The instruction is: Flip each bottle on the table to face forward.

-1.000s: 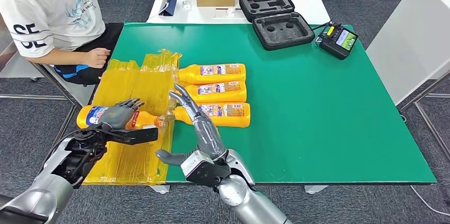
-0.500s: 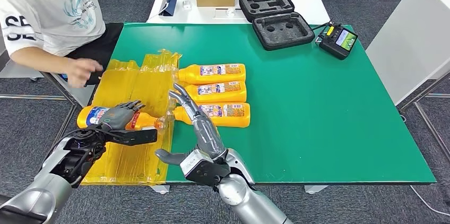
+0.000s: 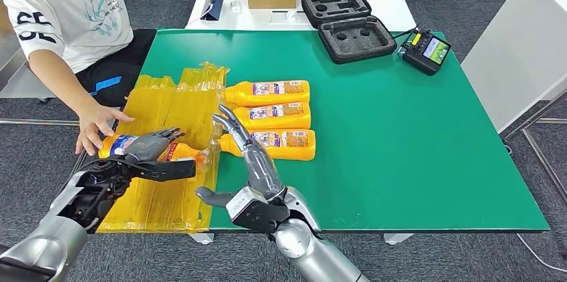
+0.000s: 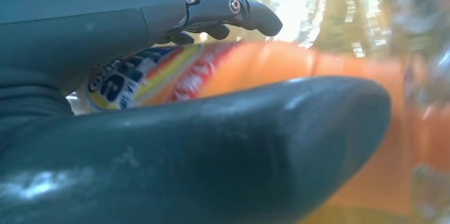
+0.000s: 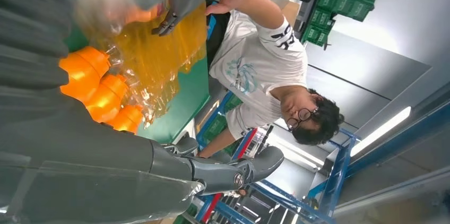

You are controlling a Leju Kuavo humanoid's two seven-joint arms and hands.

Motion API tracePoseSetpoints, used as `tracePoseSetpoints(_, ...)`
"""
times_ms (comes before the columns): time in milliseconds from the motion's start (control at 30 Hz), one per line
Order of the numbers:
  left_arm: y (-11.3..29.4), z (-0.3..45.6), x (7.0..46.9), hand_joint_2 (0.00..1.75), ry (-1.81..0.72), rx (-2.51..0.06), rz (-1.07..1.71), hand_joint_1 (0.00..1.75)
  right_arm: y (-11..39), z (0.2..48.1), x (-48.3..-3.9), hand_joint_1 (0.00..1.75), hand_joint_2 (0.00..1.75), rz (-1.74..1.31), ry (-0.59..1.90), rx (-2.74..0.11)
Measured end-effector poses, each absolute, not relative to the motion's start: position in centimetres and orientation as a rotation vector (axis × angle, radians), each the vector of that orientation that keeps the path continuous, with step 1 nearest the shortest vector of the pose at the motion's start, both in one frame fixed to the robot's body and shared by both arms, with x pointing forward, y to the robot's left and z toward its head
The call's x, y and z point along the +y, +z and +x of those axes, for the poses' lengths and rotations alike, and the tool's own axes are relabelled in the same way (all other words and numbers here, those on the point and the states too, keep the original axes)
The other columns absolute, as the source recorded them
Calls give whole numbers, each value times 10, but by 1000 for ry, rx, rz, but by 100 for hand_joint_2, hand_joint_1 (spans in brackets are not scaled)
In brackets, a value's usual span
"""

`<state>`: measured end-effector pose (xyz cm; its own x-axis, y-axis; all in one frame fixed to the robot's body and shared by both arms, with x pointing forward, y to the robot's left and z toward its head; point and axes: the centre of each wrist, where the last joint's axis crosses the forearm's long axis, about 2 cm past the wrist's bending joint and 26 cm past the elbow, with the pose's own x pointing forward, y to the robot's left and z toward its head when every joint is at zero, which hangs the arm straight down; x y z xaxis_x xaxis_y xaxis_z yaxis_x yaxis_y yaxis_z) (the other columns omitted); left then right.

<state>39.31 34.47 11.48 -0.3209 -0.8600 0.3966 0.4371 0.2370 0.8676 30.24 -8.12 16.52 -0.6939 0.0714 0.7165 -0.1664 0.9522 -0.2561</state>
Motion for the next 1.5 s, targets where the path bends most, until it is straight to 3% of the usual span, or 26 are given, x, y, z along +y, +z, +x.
tracePoseSetpoints(300, 117, 385, 365, 0, -1073, -1581, 17, 0, 161, 313, -93, 0, 175, -119, 460, -2243)
tracePoseSetpoints(500, 114, 373, 351, 0, -555, -1817, 272, 0, 153, 317, -107, 0, 175, -757, 928, -1885)
tracePoseSetpoints(633, 117, 366, 357, 0, -337, -1855, 417, 0, 145, 331, -130, 0, 175, -928, 1013, -1631)
tracePoseSetpoints(1500, 121, 349, 356, 0, -53, -1963, 558, 0, 116, 347, -164, 0, 175, -1034, 1080, -1324)
